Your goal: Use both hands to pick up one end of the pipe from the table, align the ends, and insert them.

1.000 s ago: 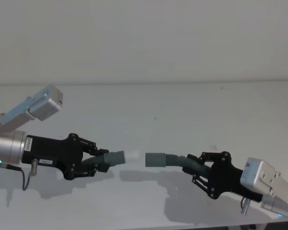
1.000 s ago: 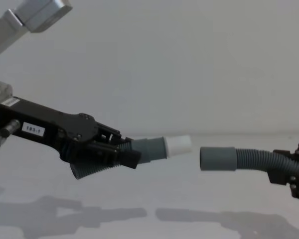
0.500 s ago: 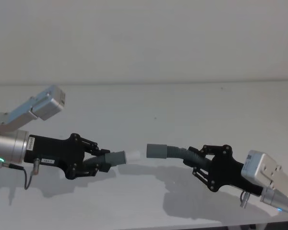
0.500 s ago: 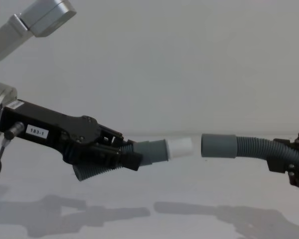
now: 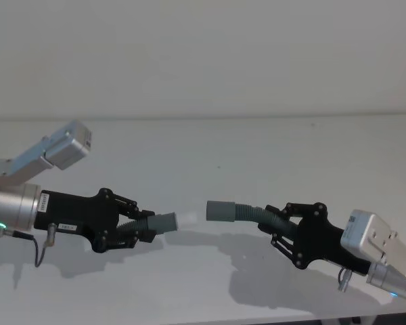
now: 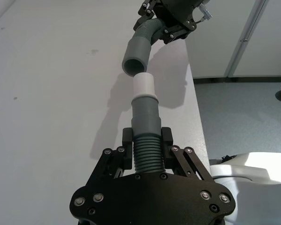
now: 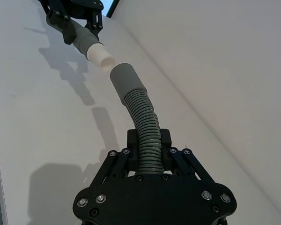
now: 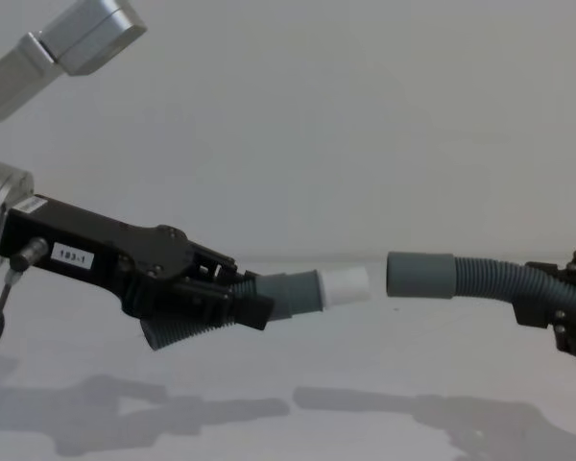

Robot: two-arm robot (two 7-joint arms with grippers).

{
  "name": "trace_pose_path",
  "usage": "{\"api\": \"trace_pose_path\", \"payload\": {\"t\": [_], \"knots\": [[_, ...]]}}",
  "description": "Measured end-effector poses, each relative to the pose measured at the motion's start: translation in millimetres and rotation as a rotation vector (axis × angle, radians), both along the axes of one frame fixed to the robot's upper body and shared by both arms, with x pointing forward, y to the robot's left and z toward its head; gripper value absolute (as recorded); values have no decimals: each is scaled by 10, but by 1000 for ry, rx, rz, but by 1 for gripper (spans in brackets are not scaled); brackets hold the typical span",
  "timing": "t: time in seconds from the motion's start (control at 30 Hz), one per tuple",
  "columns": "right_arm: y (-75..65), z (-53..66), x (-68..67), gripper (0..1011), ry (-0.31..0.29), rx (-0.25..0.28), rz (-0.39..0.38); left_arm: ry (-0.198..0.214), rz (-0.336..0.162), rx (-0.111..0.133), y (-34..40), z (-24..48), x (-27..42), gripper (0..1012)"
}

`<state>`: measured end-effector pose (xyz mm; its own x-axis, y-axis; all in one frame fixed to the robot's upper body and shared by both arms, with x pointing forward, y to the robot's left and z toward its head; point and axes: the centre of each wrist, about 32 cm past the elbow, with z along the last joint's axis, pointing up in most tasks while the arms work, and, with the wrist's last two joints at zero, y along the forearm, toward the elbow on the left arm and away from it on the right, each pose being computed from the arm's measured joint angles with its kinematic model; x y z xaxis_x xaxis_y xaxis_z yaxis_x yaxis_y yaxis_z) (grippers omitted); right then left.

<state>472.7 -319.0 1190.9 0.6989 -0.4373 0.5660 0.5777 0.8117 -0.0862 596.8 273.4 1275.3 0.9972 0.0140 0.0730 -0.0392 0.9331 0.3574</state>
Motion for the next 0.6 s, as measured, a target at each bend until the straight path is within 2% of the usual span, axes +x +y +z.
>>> {"api": "trace_pose_path", "payload": {"t": [0.6], "knots": [[6,6,3,252,2,3,4,-4,6,-16,-22,-52,69,321]]}}
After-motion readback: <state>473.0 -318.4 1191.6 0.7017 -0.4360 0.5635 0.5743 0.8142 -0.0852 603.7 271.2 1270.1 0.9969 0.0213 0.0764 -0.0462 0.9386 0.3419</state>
